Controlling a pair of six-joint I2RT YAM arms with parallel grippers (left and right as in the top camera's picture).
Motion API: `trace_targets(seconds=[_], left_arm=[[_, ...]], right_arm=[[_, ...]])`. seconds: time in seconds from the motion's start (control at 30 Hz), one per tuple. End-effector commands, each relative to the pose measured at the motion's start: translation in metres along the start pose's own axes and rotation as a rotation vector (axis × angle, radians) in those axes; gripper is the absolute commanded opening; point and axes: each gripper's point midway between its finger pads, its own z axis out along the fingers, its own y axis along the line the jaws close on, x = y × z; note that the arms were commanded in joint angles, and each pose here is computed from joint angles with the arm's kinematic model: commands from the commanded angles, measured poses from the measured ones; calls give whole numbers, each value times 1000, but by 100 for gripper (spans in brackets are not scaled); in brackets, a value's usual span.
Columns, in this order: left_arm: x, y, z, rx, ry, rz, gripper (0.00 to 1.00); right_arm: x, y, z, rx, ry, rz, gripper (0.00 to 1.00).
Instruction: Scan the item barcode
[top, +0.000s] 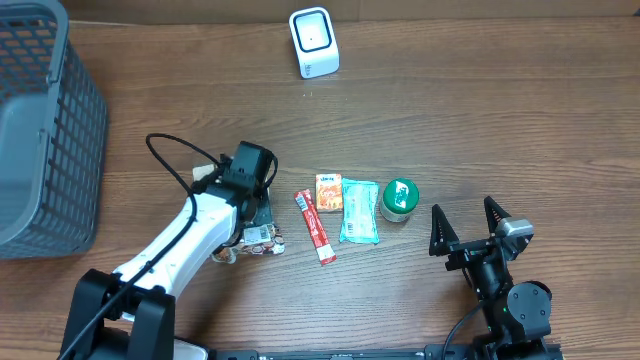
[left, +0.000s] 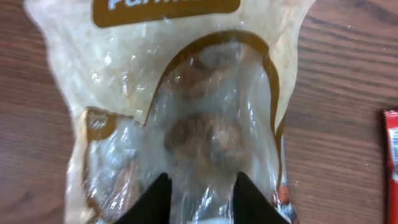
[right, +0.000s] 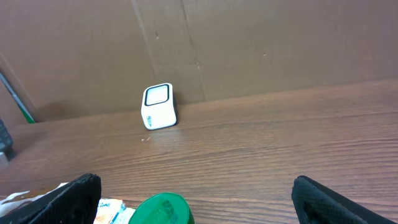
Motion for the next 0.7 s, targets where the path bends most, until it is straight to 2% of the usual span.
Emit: trace_targets(seconds=[0.0, 0.13, 0.3, 0.47, 0.67], left_arm=[[-17, -7, -30, 39, -13, 5, 29], [11, -13, -33, 92, 118, 15, 38], [39, -4, -36, 65, 237, 11, 47], [59, 3, -33, 45, 305, 14, 50], [73, 8, -14, 39, 306, 14, 52]], right_arm=[[2, -3, 0, 13, -5, -3, 100], [1, -3, 0, 13, -5, -3, 100], [2, -3, 0, 13, -5, -3, 100], [2, -3, 0, 13, -5, -3, 100], [2, -3, 0, 13, -5, -3, 100]])
